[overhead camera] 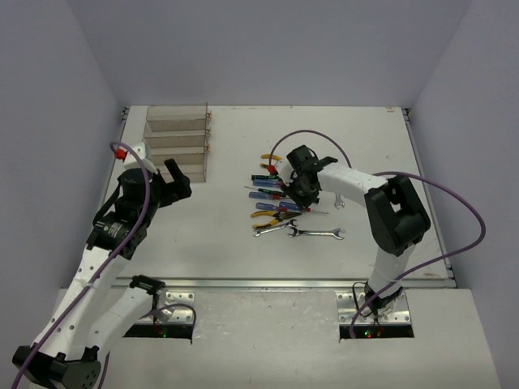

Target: Sort the tools into containers

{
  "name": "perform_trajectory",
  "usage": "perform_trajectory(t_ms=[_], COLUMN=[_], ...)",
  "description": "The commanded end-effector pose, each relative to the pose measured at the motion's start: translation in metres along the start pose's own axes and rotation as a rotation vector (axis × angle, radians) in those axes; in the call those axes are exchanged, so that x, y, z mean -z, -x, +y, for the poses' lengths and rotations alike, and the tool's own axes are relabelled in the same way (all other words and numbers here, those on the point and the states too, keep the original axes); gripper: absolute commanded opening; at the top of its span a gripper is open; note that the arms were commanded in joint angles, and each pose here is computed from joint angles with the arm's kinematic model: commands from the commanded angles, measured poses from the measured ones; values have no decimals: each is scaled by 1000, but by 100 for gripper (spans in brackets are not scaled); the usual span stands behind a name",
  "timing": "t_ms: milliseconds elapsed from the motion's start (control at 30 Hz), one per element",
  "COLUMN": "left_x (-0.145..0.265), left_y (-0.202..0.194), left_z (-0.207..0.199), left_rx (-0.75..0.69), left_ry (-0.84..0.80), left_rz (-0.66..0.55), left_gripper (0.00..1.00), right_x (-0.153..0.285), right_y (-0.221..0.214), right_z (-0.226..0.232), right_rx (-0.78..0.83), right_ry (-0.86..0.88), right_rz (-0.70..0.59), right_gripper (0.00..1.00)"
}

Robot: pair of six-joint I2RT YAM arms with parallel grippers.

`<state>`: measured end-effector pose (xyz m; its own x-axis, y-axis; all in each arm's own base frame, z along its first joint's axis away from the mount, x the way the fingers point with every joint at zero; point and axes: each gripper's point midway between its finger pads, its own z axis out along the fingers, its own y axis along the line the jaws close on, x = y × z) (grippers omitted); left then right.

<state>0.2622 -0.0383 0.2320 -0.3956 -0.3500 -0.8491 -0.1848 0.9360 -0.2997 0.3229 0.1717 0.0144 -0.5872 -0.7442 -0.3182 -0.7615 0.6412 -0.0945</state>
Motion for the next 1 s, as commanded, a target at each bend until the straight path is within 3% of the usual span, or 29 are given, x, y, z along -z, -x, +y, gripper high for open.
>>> perform_trajectory(t_ms=[0, 300, 500, 633, 767, 967], left_x=[-1, -1, -1, -1, -1, -2], left_y=[11, 11, 10, 11, 10, 11], left_z=[-6, -7, -7, -7, -7, -7], left_rx=[9, 8, 5, 6, 5, 6], left_ry=[-29, -33, -33, -33, -34, -35], left_rz=[-41, -41, -38, -39, -38, -40], left_gripper=[100, 100, 100, 100, 100, 100], right_x=[-9, -26, -28, -15, 10, 42], right_y=[6, -5, -5, 2, 12, 26], right_z=[-4, 1, 0, -2, -3, -6], right_rx=[24, 33, 39, 47, 50, 33], right_ry=[-18, 0, -1, -17, -39, -70], right_rz=[-21, 9, 3, -40, -99, -182], right_gripper=[27, 27, 20, 15, 2, 0])
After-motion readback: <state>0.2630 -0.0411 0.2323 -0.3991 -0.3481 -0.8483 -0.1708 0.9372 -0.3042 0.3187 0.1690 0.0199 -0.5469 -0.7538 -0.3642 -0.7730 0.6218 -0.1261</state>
